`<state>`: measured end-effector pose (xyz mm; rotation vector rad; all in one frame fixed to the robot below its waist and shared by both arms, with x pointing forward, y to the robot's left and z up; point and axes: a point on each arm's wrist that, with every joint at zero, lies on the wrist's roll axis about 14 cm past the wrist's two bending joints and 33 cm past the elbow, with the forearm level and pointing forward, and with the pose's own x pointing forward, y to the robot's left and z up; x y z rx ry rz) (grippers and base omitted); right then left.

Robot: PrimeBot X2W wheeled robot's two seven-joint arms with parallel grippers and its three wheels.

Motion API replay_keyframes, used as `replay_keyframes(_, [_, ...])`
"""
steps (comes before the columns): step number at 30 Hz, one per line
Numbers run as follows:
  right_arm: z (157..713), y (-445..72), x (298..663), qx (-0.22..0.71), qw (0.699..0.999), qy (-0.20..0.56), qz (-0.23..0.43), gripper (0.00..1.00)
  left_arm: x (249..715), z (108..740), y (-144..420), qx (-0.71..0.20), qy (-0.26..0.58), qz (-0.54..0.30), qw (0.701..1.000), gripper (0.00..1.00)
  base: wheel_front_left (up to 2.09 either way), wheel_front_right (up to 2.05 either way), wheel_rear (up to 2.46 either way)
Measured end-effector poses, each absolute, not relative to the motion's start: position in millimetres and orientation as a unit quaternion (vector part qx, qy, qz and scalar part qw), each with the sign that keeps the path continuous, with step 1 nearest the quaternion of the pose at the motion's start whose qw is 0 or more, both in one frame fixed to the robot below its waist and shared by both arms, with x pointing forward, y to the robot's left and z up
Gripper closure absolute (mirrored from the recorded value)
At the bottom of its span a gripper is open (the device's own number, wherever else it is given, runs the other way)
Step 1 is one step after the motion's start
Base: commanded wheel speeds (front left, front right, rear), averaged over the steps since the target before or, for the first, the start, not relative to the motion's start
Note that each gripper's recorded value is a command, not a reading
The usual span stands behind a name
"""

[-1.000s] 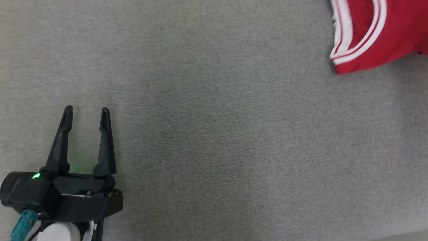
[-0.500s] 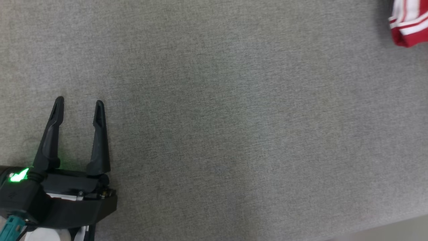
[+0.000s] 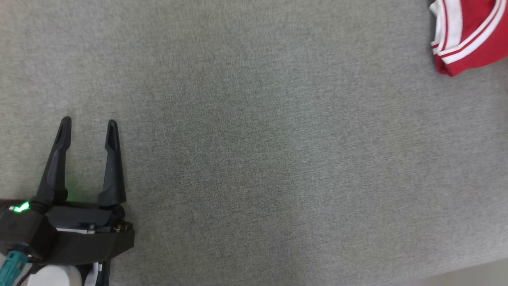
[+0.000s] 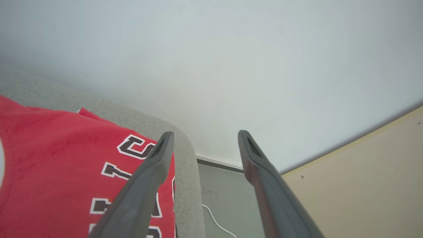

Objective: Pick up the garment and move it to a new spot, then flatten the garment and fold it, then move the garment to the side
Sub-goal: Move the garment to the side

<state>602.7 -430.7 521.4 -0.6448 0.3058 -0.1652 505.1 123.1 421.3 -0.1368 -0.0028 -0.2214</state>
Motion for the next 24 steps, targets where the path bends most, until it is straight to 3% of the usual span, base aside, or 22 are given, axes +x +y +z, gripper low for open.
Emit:
replay_keyframes(12, [580,-359,591,-0.259,0.966,0.004,-0.015,0.00,478,444,141,-0.073,-0.002,-0.074,0.995,0.00,0.00,0.00,0.00])
replay_keyframes(24, [595,-288,512,-0.136,0.986,-0.089,0.031,0.00,439,496,161,-0.077,-0.047,-0.039,0.995,0.00,0.00,0.00,0.00])
